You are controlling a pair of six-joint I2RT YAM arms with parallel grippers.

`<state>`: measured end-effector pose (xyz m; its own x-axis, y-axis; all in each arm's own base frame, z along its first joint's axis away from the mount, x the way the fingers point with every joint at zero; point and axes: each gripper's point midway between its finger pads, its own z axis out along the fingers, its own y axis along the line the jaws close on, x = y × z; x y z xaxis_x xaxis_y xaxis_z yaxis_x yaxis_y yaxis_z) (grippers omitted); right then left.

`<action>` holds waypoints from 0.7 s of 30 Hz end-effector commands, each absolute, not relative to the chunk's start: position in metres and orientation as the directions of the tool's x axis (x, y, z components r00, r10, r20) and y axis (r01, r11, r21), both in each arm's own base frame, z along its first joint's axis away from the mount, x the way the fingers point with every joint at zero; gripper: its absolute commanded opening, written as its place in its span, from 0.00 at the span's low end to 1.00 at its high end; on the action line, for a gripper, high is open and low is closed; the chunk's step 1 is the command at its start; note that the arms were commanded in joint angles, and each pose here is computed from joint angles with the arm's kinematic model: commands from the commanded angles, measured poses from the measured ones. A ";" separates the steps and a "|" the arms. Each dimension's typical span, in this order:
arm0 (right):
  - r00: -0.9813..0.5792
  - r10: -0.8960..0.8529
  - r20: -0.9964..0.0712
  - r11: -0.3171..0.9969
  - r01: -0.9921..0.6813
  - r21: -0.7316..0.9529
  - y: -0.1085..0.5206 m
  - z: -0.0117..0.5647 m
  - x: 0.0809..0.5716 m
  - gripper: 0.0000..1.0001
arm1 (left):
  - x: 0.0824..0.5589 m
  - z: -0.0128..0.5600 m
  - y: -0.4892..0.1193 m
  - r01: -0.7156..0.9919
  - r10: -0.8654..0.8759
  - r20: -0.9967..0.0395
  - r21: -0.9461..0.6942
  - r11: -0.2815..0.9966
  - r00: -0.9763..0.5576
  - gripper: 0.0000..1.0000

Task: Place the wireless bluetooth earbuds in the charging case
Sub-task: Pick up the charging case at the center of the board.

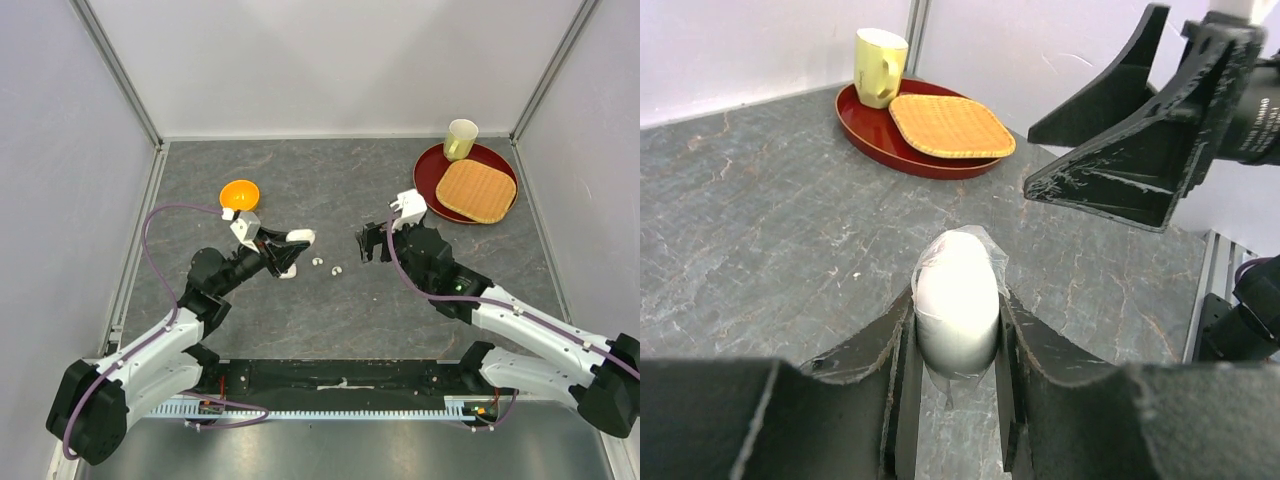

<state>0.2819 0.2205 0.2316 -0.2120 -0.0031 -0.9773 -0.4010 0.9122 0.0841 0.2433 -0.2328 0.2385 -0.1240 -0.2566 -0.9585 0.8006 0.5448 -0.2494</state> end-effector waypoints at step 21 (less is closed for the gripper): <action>-0.365 0.272 -0.890 0.923 -0.163 0.349 0.160 0.222 0.319 0.98 | 0.252 0.302 -0.239 0.841 -0.249 -0.953 0.011 0.540 0.172 0.02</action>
